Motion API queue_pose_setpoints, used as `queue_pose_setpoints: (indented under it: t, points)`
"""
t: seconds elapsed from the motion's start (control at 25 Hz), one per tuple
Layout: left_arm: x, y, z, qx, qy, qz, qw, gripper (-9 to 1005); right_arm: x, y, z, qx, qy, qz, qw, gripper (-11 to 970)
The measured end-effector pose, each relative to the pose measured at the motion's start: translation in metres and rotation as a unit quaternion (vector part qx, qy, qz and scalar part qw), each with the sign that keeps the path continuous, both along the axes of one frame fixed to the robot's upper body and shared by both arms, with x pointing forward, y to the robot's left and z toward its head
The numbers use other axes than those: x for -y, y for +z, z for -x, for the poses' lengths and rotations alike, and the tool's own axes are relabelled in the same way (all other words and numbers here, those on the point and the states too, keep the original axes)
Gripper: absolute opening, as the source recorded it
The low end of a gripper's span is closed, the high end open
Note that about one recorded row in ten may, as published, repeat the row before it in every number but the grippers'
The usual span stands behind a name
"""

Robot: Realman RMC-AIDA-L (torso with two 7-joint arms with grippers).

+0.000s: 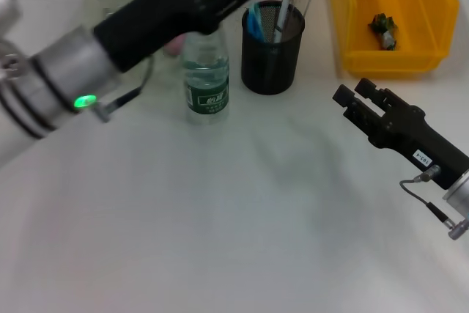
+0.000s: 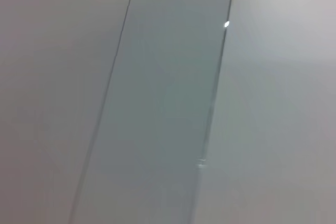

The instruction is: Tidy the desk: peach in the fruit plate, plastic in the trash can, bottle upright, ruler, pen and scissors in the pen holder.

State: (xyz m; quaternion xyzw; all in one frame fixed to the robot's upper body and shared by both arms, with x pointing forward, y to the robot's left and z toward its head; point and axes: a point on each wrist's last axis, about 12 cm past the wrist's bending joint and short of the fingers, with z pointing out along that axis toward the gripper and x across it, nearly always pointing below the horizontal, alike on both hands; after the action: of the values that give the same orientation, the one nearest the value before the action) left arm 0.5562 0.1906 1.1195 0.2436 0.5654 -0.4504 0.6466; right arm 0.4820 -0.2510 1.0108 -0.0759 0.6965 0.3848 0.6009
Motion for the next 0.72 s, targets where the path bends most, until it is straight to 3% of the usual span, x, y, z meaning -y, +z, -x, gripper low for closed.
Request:
queue_pose_setpoints:
  t: [0.04, 0.16, 0.2, 0.32, 0.44, 0.56, 0.6, 0.72]
  points:
    - [-0.014, 0.002, 0.004, -0.011, -0.022, 0.002, 1.0, 574, 0.001, 0.001, 0.0, 0.005, 0.006, 0.003, 1.0, 604]
    - [-0.031, 0.002, 0.01, -0.02, -0.053, -0.007, 0.998, 574, 0.002, 0.003, 0.002, 0.015, 0.02, 0.008, 1.0, 604]
    - [-0.044, 0.0, 0.019, -0.022, -0.088, -0.026, 0.996, 574, 0.002, 0.007, 0.004, 0.032, 0.04, 0.01, 0.999, 604]
    - [-0.055, -0.002, 0.027, -0.016, -0.115, -0.045, 0.992, 574, 0.004, 0.012, 0.007, 0.051, 0.061, 0.013, 0.997, 603]
    - [-0.072, -0.014, 0.051, -0.009, -0.155, -0.095, 0.983, 575, 0.009, 0.022, 0.014, 0.095, 0.116, 0.024, 0.988, 603]
    - [-0.076, -0.023, 0.06, -0.01, -0.164, -0.12, 0.979, 575, 0.01, 0.029, 0.017, 0.12, 0.154, 0.034, 0.98, 603]
    - [-0.078, -0.03, 0.066, -0.015, -0.166, -0.136, 0.977, 575, 0.012, 0.036, 0.022, 0.147, 0.196, 0.039, 0.969, 603]
    - [-0.08, -0.039, 0.073, -0.029, -0.16, -0.151, 0.975, 575, 0.016, 0.046, 0.027, 0.172, 0.243, 0.046, 0.953, 603]
